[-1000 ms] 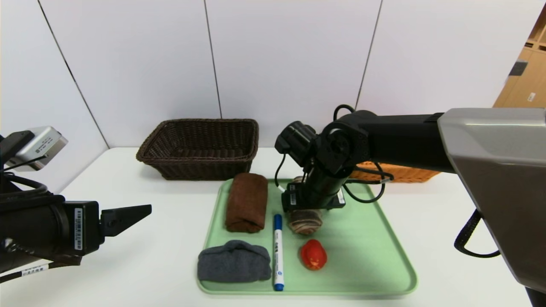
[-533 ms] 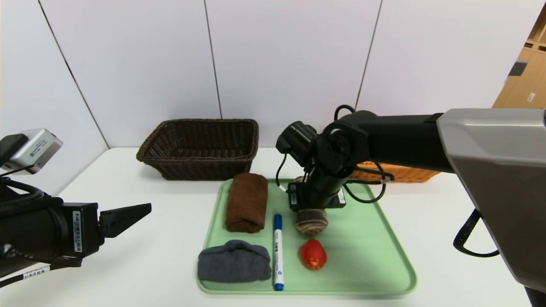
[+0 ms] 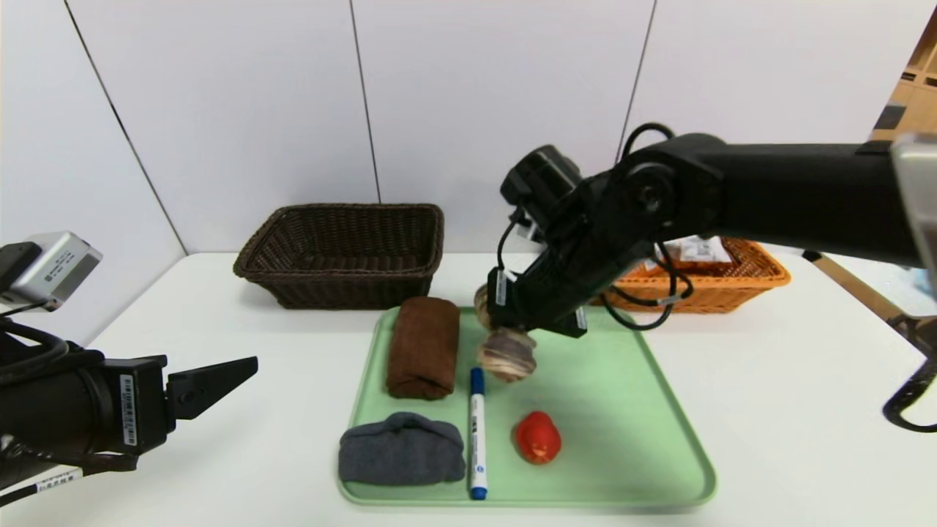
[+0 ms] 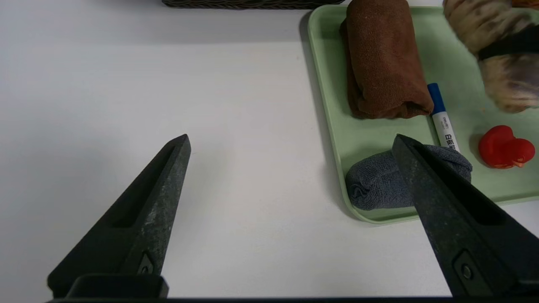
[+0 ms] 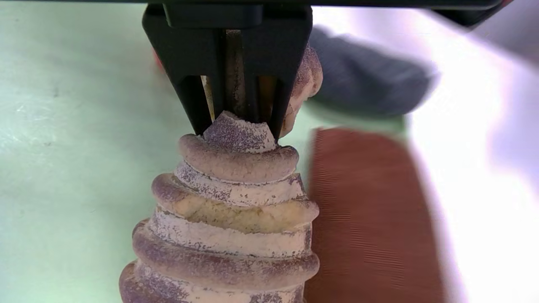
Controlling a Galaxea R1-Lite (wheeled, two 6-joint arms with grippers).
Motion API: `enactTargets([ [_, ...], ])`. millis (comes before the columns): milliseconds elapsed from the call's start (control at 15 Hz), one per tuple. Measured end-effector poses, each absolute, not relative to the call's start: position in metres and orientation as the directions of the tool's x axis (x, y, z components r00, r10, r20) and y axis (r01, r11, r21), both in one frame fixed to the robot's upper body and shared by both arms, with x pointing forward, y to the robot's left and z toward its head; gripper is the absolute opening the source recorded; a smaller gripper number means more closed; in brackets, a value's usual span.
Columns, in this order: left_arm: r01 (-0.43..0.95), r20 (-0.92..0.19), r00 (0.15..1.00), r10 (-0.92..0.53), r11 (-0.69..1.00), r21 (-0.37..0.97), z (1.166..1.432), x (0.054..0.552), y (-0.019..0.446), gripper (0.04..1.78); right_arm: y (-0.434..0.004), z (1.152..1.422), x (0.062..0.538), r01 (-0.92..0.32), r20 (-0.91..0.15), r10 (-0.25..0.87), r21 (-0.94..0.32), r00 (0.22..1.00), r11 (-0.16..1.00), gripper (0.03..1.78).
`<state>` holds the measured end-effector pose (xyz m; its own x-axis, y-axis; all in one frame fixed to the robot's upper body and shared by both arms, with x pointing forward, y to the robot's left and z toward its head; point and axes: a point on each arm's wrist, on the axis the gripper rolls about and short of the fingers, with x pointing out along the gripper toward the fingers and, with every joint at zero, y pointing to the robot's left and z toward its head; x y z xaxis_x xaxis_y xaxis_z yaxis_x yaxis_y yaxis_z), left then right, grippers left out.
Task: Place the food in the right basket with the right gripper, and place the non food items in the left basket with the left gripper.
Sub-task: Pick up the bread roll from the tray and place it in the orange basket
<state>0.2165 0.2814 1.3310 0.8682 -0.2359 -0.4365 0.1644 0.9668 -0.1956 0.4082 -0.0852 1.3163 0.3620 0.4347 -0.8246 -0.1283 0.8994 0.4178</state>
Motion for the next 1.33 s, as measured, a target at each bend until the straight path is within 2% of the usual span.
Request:
enactTargets([
  [133,0.164,-0.441,0.866,-0.236,0.967,-0.195,1.329,0.216,0.282,1.69,-0.097,1.351,0.402,-0.186,-0.73,0.54,0.513,0.419,0.838,0.16],
  [267,0.164,-0.447,0.863,-0.236,0.967,-0.194,1.328,0.216,0.282,1.69,-0.113,1.387,0.399,-0.248,-0.602,0.606,0.573,0.52,0.781,0.16],
  [400,0.165,-0.448,0.862,-0.236,0.967,-0.193,1.327,0.215,0.282,1.69,-0.139,1.417,0.402,-0.286,-0.479,0.618,0.595,0.623,0.751,0.16],
  [600,0.164,-0.45,0.861,-0.236,0.967,-0.193,1.326,0.215,0.282,1.69,-0.183,1.437,0.411,-0.259,-0.408,0.556,0.587,0.724,0.767,0.16],
  [800,0.166,-0.452,0.86,-0.238,0.967,-0.194,1.326,0.216,0.282,1.69,-0.223,1.432,0.426,-0.147,-0.43,0.459,0.585,0.778,0.797,0.16],
  [1133,0.165,-0.453,0.859,-0.237,0.967,-0.193,1.325,0.216,0.282,1.69,-0.259,1.389,0.457,0.03,-0.544,0.348,0.567,0.764,0.823,0.16],
  [1333,0.164,-0.453,0.859,-0.236,0.967,-0.193,1.325,0.215,0.282,1.69,-0.264,1.372,0.479,0.041,-0.533,0.332,0.571,0.779,0.82,0.16],
])
